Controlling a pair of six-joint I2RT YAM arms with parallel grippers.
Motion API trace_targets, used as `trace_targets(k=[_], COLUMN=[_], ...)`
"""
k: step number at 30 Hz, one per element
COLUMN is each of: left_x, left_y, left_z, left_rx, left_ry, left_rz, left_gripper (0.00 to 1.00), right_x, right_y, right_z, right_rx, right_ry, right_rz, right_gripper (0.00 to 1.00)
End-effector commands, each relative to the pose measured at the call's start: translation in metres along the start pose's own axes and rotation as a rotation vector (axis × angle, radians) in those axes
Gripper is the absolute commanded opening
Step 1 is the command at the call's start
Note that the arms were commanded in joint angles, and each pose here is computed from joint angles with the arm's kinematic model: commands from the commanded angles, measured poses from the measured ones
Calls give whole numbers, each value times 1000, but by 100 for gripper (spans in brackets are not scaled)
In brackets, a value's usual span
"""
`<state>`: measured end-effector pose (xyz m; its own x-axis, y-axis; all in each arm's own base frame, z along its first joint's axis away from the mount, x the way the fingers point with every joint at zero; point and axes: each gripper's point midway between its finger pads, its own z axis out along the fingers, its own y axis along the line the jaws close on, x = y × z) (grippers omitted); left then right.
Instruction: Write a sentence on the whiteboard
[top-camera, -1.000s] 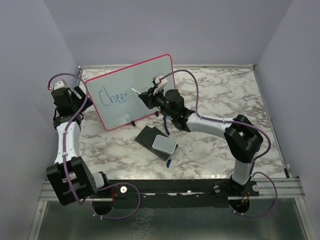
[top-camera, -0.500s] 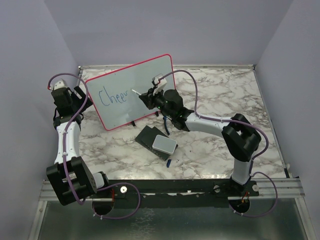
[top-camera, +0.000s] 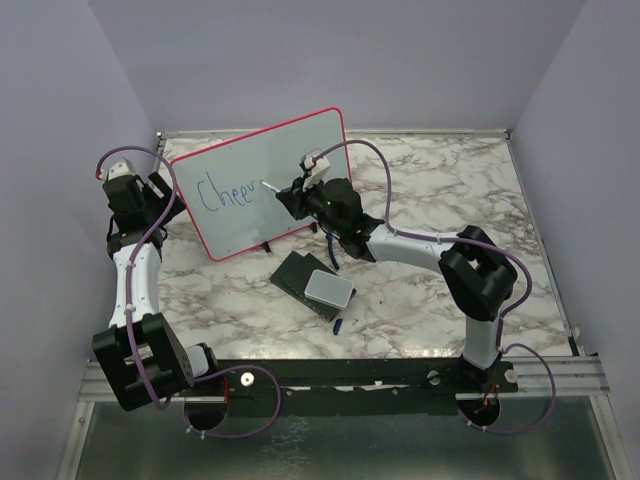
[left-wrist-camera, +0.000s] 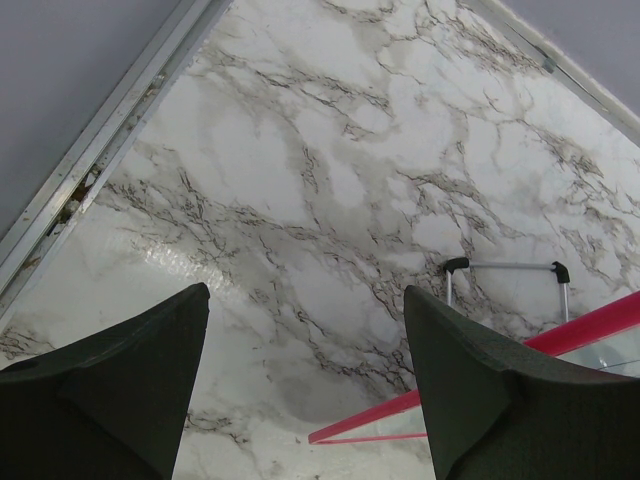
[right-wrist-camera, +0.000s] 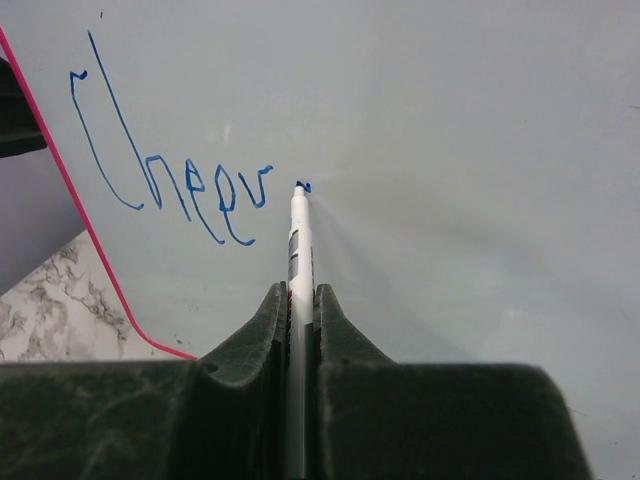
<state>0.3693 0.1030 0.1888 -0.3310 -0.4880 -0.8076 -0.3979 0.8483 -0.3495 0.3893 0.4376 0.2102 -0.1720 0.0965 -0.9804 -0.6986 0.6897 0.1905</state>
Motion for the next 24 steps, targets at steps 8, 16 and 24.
trace_targets(k=[8, 16, 24], left_x=[-1, -1, 0], left_y=[-12, -12, -13], left_z=[-3, -3, -3], left_rx=[52, 52, 53], left_ry=[-9, -9, -8], left_rz=[18, 18, 19], left_gripper=[80, 80, 80], right_x=[7, 23, 30], right_y=[-1, -2, -5], right_z=[11, 6, 0], right_rx=[-12, -16, -5], right_ry=[24, 64, 80], right_rz=[-4, 6, -5], right_gripper=[1, 1, 1])
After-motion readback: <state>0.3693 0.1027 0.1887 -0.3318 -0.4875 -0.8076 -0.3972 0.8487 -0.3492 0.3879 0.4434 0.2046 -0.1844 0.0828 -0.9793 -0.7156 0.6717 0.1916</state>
